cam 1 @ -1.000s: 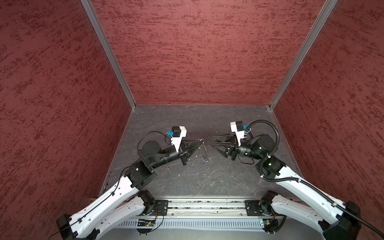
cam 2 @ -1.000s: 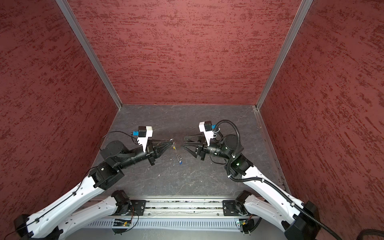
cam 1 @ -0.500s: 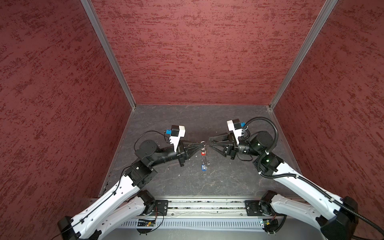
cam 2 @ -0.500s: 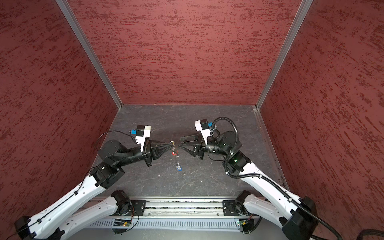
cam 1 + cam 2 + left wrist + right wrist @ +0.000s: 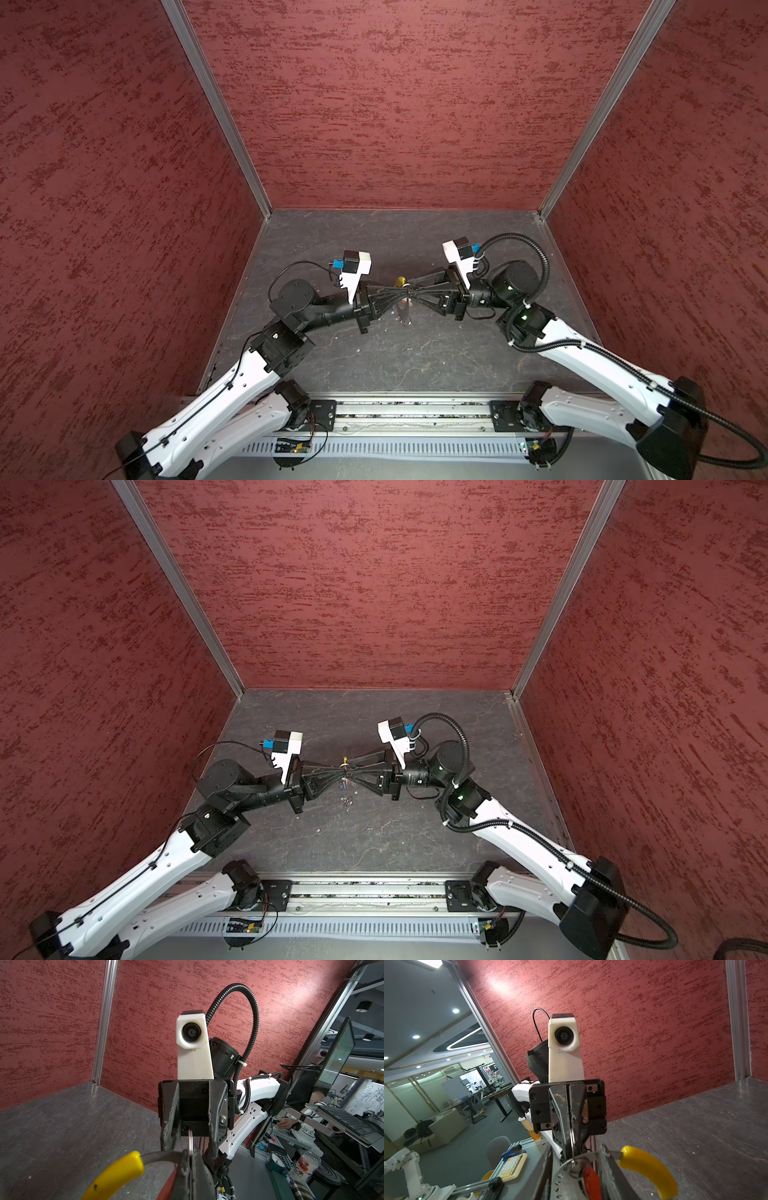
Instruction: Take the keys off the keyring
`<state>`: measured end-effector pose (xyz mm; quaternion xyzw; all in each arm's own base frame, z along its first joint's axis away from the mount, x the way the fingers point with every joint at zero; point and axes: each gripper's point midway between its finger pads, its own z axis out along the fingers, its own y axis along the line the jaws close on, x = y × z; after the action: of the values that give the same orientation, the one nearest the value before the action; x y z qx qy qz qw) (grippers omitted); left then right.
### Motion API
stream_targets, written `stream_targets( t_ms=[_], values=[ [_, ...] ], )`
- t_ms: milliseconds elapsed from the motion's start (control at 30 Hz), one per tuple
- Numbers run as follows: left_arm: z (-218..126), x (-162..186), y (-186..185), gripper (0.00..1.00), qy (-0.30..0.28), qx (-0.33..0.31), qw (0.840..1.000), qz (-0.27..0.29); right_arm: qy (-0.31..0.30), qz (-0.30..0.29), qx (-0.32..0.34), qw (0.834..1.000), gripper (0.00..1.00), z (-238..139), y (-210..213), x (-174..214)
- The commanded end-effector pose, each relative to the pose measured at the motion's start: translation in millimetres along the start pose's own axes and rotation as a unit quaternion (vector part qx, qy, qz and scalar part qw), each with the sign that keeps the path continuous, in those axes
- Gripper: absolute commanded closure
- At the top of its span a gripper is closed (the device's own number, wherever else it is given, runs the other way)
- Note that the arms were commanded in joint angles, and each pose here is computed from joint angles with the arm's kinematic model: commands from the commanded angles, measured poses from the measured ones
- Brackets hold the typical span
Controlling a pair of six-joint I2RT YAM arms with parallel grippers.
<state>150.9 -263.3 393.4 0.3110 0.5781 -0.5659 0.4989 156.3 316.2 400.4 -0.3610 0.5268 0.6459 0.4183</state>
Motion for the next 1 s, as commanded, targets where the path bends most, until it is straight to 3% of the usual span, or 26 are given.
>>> stream_targets(
  t_ms=[0,567,800,967],
  values=[
    [-3.6,-11.8,-4.2,1.00,-0.019,0.000,1.000,0.015,-0.021,-0.030,-0.023,0.999,0.70,0.8,18.5,-19.9],
    [-4.3,-10.6,-1.7,0.99,-0.015,-0.009,1.000,0.005,-0.023,-0.032,-0.002,0.999,1.00,-1.0,14.0,-20.1],
    [-16.8,-17.7,3.7,0.56,-0.005,-0.028,0.999,-0.017,-0.007,-0.032,0.027,0.999,1.00,-8.2,11.0,-14.6],
    [-20.5,-19.0,2.5,0.54,0.028,0.003,0.998,-0.057,0.028,-0.021,0.023,0.999,1.00,-7.9,10.9,-4.4]
  ],
)
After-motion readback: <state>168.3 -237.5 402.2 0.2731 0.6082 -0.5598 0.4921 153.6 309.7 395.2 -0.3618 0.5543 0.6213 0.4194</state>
